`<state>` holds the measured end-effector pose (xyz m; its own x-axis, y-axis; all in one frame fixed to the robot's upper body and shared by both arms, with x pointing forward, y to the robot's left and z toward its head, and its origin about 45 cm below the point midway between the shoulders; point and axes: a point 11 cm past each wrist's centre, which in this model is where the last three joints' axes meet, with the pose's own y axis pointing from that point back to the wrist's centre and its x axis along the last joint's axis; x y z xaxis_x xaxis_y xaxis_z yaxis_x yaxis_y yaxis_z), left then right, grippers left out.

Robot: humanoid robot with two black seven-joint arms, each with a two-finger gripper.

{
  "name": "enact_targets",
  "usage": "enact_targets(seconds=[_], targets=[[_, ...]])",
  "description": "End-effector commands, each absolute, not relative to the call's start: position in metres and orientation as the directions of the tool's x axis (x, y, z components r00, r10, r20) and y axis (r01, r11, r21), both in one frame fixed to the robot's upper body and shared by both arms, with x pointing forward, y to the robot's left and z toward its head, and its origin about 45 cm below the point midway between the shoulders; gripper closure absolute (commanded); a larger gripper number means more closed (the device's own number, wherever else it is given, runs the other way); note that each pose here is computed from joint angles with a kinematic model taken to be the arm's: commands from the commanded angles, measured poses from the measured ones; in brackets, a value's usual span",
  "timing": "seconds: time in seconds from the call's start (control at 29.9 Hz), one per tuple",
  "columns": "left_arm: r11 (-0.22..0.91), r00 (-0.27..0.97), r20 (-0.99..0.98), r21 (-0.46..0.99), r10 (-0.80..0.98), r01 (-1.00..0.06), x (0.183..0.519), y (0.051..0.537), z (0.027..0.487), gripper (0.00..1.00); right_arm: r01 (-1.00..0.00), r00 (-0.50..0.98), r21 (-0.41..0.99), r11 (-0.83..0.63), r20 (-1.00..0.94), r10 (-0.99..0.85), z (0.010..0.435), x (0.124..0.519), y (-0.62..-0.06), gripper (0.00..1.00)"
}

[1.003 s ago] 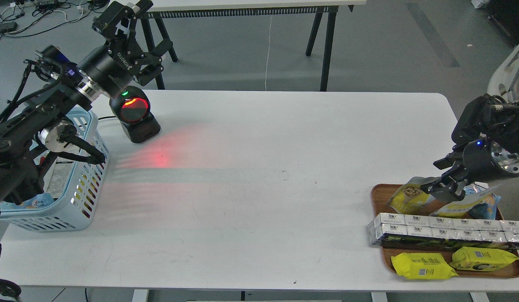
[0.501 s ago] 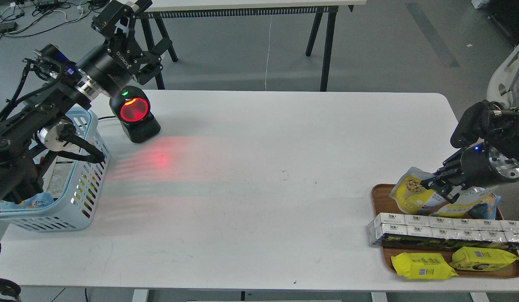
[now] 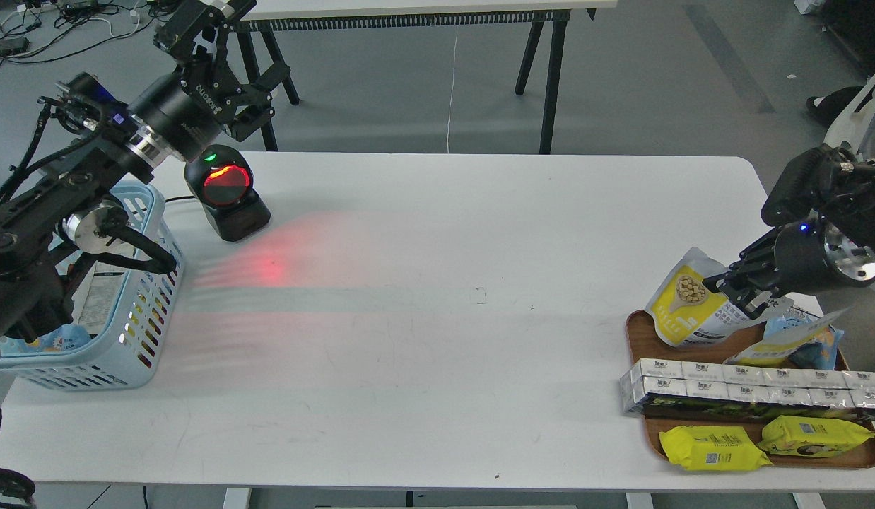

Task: Scan snack and place in basket
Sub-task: 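Lift the yellow snack bag and carry it to the table center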

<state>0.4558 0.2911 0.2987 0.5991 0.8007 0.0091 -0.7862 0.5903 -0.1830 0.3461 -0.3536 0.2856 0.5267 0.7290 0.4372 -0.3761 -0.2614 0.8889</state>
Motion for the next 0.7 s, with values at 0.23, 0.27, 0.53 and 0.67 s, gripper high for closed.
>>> enact_targets(seconds=[0.23,0.27,0.53,0.67], targets=[[0.568,0.575,0.007,-0.168,0.818,-0.806,0.459,0.300,0.294,0.00,-0.409,0.396,0.804,-0.433,0.583,0.709,0.331,0.378,-0.276,1.00],[0.569,0.576,0.008,-0.168,0.818,-0.805,0.459,0.299,0.294,0.00,-0.393,0.373,0.797,-0.459,0.594,0.713,0.333,0.380,-0.258,1.00],[0.543,0.549,0.010,-0.164,0.836,-0.824,0.462,0.310,0.295,0.00,-0.242,0.195,0.804,-0.543,0.588,0.785,0.317,0.383,-0.135,1.00],[0.532,0.537,0.014,-0.167,0.843,-0.830,0.465,0.314,0.298,0.00,-0.182,0.138,0.814,-0.552,0.577,0.805,0.304,0.375,-0.095,1.00]])
